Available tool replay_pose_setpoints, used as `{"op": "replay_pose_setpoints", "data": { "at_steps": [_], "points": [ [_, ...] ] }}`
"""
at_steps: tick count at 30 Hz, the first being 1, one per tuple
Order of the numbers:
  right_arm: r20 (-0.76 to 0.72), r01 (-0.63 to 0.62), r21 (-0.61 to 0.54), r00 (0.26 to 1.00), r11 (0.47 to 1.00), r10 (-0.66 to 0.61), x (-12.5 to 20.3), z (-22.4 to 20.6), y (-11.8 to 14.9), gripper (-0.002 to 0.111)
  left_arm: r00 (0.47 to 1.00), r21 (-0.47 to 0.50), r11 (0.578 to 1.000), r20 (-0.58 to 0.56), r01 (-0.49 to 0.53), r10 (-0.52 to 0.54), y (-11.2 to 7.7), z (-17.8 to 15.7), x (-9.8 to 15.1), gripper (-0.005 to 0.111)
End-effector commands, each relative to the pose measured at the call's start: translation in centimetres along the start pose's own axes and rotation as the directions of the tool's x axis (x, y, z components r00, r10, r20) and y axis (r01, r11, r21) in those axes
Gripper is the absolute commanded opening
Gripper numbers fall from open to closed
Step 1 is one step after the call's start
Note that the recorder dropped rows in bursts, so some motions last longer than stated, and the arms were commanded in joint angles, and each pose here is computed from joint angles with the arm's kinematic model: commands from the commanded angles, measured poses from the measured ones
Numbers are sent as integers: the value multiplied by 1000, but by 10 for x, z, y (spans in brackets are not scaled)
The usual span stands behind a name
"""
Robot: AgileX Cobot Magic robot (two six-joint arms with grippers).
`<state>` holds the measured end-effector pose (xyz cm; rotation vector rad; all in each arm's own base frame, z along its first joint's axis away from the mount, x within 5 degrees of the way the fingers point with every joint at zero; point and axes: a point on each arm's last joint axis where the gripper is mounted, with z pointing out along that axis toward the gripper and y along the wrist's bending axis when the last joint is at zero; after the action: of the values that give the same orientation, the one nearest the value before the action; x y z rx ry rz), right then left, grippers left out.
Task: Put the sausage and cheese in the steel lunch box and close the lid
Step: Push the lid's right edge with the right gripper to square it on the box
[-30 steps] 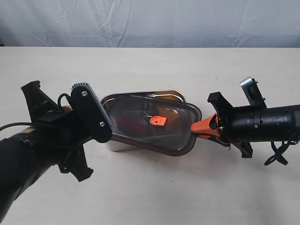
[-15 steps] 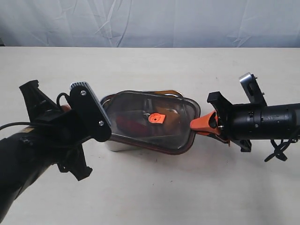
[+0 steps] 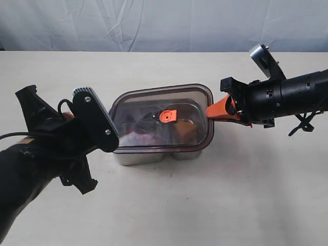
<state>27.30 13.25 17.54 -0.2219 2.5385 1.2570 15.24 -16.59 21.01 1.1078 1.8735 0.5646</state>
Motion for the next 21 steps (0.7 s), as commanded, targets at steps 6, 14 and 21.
{"op": "replay_pose_setpoints", "data": {
  "at_steps": [6, 14, 21],
  "points": [
    [-66, -15, 20, 998, 1000, 16, -13, 14, -12, -1, 1000, -5, 1000, 3, 15, -14, 2, -2, 1, 18],
    [0, -49, 137, 999, 989, 50, -20, 22, -33, -1, 1000, 0, 1000, 5, 14, -14, 1, -2, 0, 18],
    [17, -13, 155, 1000, 988, 10, -29, 22, -31, -1, 1000, 1, 1000, 6, 14, -14, 1, -2, 0, 18]
  ]
}}
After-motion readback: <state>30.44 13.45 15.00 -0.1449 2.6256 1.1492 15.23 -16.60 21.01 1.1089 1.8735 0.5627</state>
